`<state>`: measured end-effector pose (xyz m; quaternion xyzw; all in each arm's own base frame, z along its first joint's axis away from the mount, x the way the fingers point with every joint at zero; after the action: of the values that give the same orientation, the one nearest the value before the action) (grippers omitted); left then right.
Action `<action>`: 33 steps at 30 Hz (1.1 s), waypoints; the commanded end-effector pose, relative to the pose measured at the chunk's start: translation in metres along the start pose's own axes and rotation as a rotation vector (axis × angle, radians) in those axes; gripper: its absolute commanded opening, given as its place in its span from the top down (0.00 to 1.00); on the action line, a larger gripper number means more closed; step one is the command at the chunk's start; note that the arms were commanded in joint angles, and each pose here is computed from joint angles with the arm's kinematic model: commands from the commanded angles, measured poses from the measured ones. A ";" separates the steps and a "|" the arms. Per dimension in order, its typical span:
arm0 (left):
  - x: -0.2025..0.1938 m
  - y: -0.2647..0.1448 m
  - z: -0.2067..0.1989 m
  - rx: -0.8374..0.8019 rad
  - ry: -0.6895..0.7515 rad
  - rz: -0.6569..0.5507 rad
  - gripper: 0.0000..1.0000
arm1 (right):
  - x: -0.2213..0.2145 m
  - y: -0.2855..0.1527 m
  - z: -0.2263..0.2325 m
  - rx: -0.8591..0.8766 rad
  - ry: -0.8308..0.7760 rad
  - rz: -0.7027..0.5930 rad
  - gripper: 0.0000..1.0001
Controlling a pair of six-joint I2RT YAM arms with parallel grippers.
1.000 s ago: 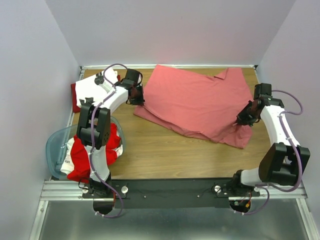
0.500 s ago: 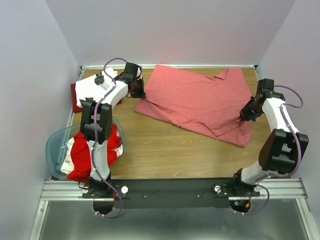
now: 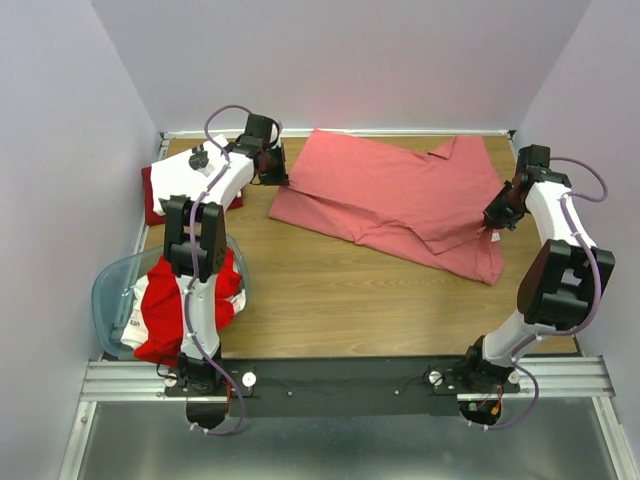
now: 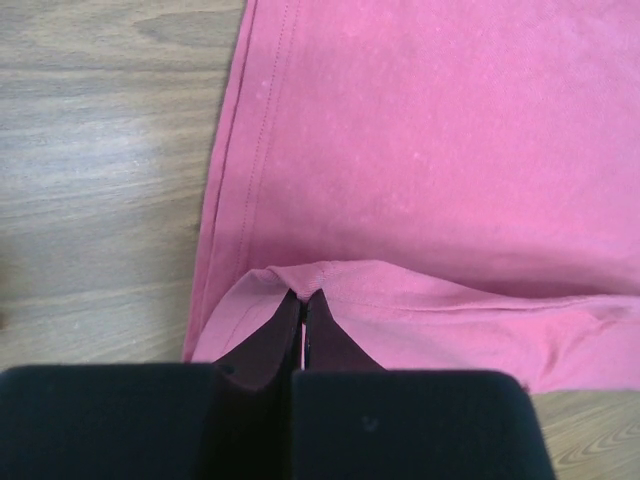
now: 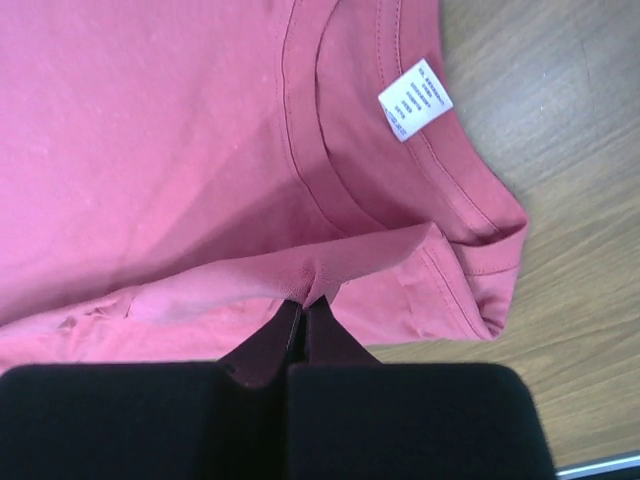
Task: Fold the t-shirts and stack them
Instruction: Fold the tshirt
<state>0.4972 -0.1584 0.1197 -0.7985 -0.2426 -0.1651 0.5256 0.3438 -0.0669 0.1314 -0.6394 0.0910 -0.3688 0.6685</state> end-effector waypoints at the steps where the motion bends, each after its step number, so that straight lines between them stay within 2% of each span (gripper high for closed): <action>1: -0.006 0.018 0.008 -0.009 0.008 0.048 1.00 | 0.016 0.010 -0.003 -0.028 -0.015 -0.017 0.99; 7: -0.003 0.030 0.008 -0.018 0.025 0.064 0.97 | 0.026 0.024 0.003 -0.026 -0.024 0.001 1.00; 9: 0.001 0.033 0.009 -0.003 0.027 0.059 0.89 | 0.030 0.029 0.006 -0.020 -0.024 0.007 0.99; 10: 0.002 0.033 0.010 0.005 0.027 0.060 0.76 | 0.033 0.030 0.007 -0.020 -0.024 0.003 0.95; 11: 0.008 0.030 0.009 0.010 0.031 0.044 0.49 | 0.032 0.030 0.014 0.024 -0.028 0.020 0.70; 12: 0.011 0.029 0.011 0.030 0.031 0.031 0.39 | 0.032 0.034 0.017 0.039 -0.031 0.033 0.54; 14: 0.015 0.020 0.015 0.065 0.041 0.004 0.07 | 0.037 0.032 0.023 0.066 -0.032 0.030 0.21; 17: 0.005 0.006 0.027 0.125 0.052 -0.011 0.06 | 0.031 0.027 0.012 0.039 -0.019 0.025 0.13; 19: -0.006 -0.001 0.034 0.148 0.054 -0.010 0.06 | 0.025 0.017 0.004 0.029 -0.017 0.010 0.12; 20: -0.026 0.003 0.045 0.170 0.052 0.021 0.06 | 0.010 0.022 -0.009 0.002 -0.007 0.044 0.12; 22: -0.029 -0.010 0.049 0.190 0.061 -0.014 0.06 | -0.003 0.019 -0.020 -0.002 0.013 0.064 0.12; 26: -0.062 -0.019 0.061 0.200 0.051 0.004 0.06 | -0.045 0.015 -0.041 0.004 0.070 0.134 0.16; 33: -0.081 -0.009 0.065 0.175 0.000 0.015 0.11 | -0.067 0.011 -0.059 0.004 0.125 0.161 0.19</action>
<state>0.4138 -0.1143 0.0531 -0.7535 -0.2137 -0.1266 0.6087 0.2698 -0.0764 0.0842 -0.6187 0.1835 -0.3462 0.6809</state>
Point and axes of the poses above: each gripper's point midway between its finger pads, its own y axis out along the fingers, its own z axis along the line the jaws close on, x = y × z, the point moved 2 cm from there along -y, back along the fingers, and after that the axes turned 4 degrees about -y, right-handed, at the moved point
